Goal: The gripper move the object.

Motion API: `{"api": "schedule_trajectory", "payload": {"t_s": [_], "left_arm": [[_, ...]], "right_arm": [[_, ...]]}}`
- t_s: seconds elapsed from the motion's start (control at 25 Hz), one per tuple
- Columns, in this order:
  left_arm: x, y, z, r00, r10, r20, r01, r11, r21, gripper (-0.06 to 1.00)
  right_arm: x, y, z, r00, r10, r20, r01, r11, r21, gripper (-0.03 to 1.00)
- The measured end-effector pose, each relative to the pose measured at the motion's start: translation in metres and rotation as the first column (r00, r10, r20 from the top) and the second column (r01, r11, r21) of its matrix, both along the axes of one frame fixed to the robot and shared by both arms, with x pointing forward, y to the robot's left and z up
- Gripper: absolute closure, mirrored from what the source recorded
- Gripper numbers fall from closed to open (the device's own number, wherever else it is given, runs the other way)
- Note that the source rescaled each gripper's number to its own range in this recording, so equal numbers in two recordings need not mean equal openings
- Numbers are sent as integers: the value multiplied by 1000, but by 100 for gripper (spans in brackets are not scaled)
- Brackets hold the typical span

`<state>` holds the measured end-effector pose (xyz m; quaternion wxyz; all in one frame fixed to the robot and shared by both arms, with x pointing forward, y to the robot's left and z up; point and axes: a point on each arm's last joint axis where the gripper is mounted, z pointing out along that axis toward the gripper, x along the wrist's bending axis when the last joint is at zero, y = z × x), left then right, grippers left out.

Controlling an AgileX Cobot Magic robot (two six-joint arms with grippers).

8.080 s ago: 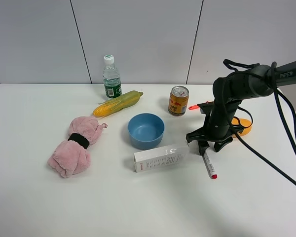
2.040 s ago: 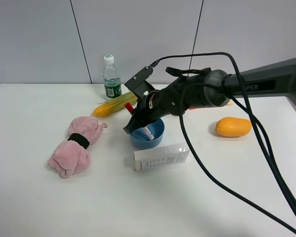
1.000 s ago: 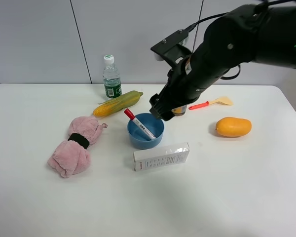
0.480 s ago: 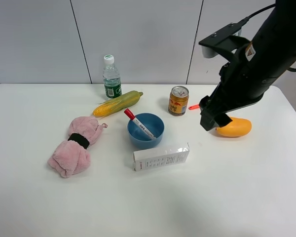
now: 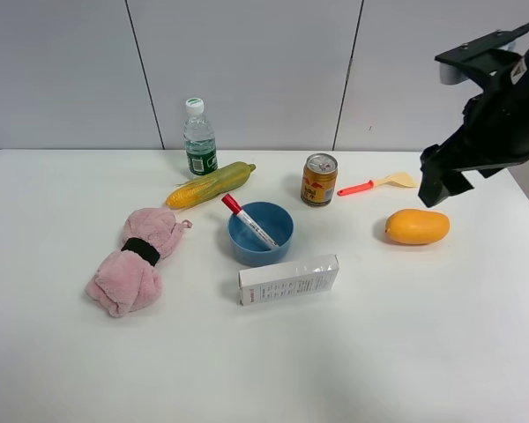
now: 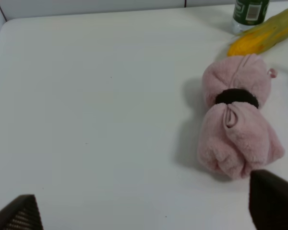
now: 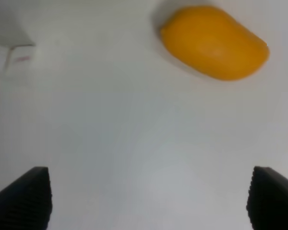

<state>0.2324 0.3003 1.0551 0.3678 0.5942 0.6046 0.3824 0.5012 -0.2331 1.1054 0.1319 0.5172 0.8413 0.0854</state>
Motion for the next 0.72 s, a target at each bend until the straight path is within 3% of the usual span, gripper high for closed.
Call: {"api": "schedule_trajectory", "payload": {"t_s": [0.32, 0.72], "left_arm": [[0, 0, 0, 1000, 0, 0, 0, 1000, 0, -6], [0, 0, 0, 1000, 0, 0, 0, 1000, 0, -6]], "right_arm": [[8, -60, 0, 975, -223, 0, 223, 975, 0, 20], [-8, -123, 13, 892, -449, 47, 449, 894, 15, 20]]}}
